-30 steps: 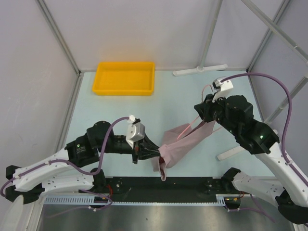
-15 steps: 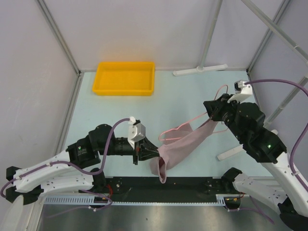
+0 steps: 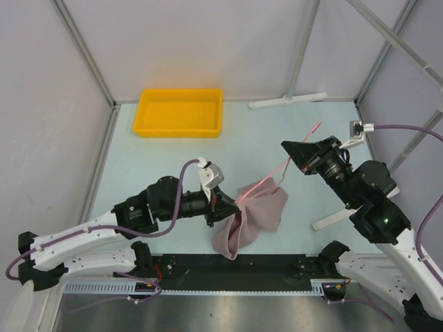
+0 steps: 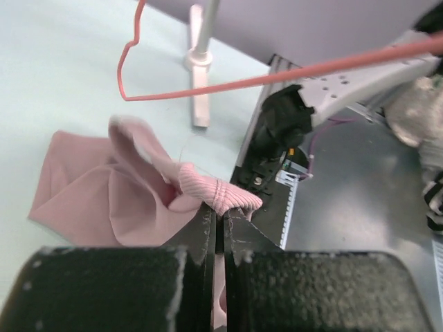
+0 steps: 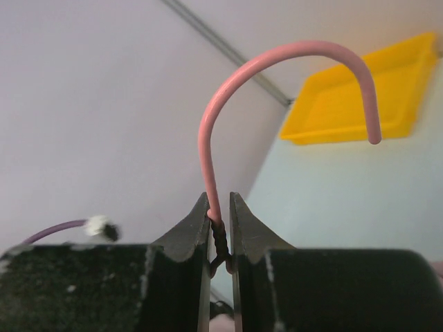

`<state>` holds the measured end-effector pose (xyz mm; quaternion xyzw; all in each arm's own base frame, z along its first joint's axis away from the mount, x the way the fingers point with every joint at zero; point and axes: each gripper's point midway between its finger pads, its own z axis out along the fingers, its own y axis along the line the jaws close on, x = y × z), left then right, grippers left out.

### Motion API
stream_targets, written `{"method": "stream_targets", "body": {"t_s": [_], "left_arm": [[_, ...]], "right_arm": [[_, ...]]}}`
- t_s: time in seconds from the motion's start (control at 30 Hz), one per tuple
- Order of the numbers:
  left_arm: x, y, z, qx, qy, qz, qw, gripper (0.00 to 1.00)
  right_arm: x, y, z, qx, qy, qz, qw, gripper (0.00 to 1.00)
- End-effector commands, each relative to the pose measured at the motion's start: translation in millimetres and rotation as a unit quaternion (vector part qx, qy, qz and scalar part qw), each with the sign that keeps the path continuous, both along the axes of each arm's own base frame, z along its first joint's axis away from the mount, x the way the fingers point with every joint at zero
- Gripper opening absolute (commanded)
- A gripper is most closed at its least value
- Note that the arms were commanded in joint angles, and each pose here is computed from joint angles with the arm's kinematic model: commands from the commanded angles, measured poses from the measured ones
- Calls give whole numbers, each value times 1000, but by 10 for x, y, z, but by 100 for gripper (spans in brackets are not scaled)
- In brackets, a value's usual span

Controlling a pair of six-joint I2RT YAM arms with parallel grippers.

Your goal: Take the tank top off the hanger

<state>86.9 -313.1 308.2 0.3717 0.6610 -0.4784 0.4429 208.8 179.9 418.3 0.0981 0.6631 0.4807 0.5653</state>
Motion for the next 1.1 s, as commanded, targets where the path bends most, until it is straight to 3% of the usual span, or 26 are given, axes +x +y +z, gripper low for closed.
{"method": "stream_targets", "body": {"t_s": [0.0, 0.23, 0.37, 0.53, 0.6, 0.7, 0.73, 0.8, 0.83, 0.9, 1.07], "left_arm": [[333, -132, 51, -5, 50, 69, 996, 0], [772, -239, -106, 22, 100, 118, 988, 0], [1057, -261, -237, 31, 137, 146, 979, 0], [1225, -489, -374, 42, 158, 121, 979, 0], [1268, -586, -305, 39, 153, 110, 981, 4], [1406, -571, -374, 69, 144, 139, 977, 29], [1497, -498, -378, 75, 133, 170, 974, 47], [1520, -319, -280, 72, 111, 196, 972, 58], [1521, -252, -235, 69, 105, 203, 971, 81], [1469, -19, -42, 51, 87, 220, 970, 96], [1056, 331, 318, 1, 63, 186, 980, 99]], "right_arm": [[-326, 248, 658, 108, -67, 116, 985, 0], [-402, 209, 633, 38, -84, 117, 989, 0], [-278, -3, 373, -49, -63, 51, 996, 0], [-212, -312, 297, -115, -70, -21, 991, 0], [-172, -398, 253, -143, -62, -41, 987, 0], [-119, -469, 128, -172, -47, -60, 982, 0], [-104, -491, 89, -182, -45, -66, 980, 0], [-69, -534, 2, -198, -34, -78, 976, 0], [-60, -549, -29, -207, -33, -81, 975, 0], [-35, -565, -100, -219, -25, -85, 972, 0], [23, -522, -262, -248, -16, -78, 965, 0]]}}
